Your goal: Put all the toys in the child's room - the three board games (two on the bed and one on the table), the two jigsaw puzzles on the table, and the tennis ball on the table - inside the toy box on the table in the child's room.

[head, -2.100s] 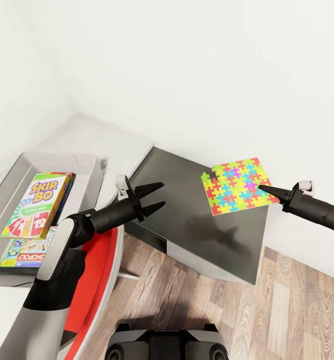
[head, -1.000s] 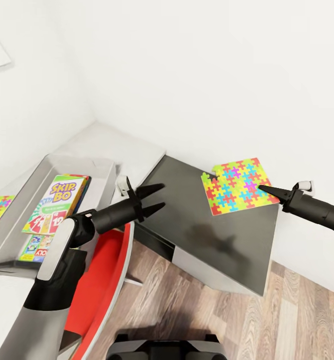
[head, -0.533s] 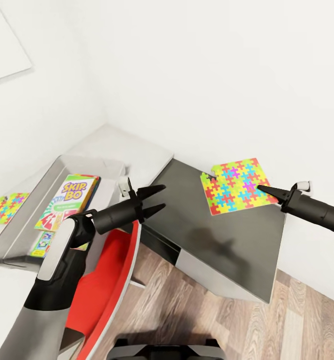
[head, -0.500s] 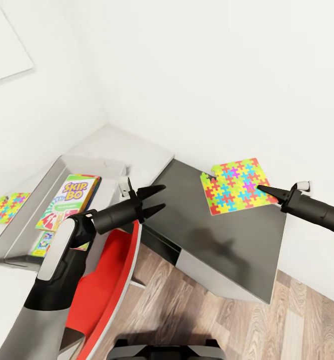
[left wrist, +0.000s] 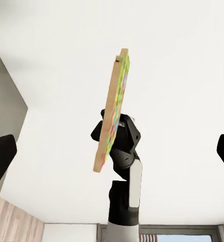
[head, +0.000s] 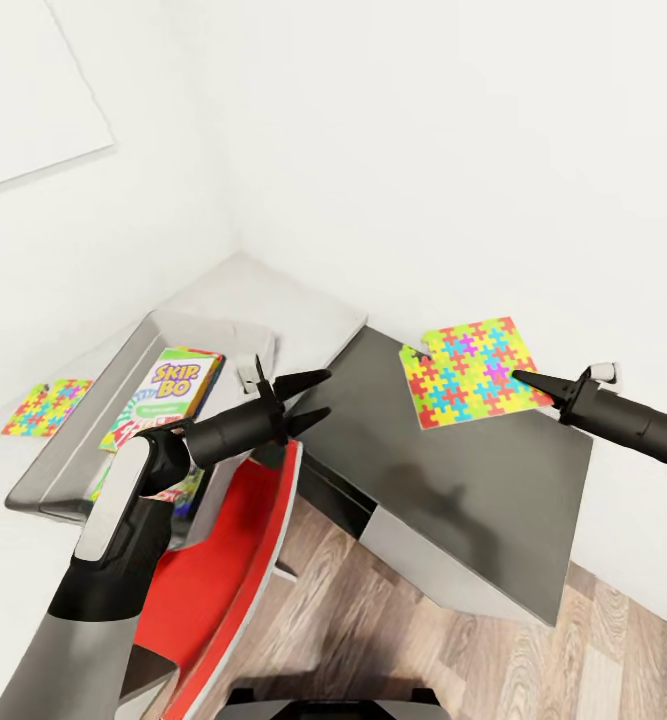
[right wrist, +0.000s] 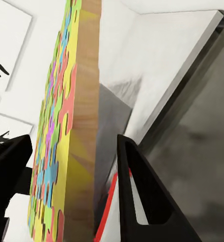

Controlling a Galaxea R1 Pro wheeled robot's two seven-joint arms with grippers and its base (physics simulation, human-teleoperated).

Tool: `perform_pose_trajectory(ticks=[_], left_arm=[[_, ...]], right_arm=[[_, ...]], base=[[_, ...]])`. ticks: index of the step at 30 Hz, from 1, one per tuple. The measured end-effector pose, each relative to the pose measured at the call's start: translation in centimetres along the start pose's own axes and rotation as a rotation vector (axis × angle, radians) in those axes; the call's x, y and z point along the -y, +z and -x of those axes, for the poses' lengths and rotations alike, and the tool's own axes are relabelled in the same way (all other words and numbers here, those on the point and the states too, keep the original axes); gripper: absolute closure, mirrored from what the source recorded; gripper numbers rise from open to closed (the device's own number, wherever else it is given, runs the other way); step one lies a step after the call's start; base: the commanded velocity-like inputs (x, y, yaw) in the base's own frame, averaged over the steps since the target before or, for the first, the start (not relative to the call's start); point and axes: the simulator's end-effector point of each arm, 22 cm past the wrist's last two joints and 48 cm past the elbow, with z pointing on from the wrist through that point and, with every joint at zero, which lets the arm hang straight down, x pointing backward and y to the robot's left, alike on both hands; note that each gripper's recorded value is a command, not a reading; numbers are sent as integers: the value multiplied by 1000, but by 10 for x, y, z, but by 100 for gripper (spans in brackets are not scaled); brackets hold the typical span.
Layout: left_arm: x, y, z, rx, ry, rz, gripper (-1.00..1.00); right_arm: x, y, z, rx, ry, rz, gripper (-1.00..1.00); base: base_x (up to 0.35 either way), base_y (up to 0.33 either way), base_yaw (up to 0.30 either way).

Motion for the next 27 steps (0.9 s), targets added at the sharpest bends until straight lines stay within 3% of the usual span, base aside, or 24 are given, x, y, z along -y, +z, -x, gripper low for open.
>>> perform_pose_trajectory(ticks=[4,12,20,27], left_arm=[[4,0,0,0,6,-2,-100],[12,-5,3,11,18,-16,-100],[15,-23,21,65,23,-17,-100],[15,-40,33,104,29,-10,-100]], right_arm=[[14,0,3,4,3,-63,100],[21,-1,11,15,2,-114,100],[17,-4,23,29,-14,-126,100],[-1,-3,51,60,-57,-108,100]], base=[[0,0,148],[0,0,158],[0,0,179],[0,0,192]])
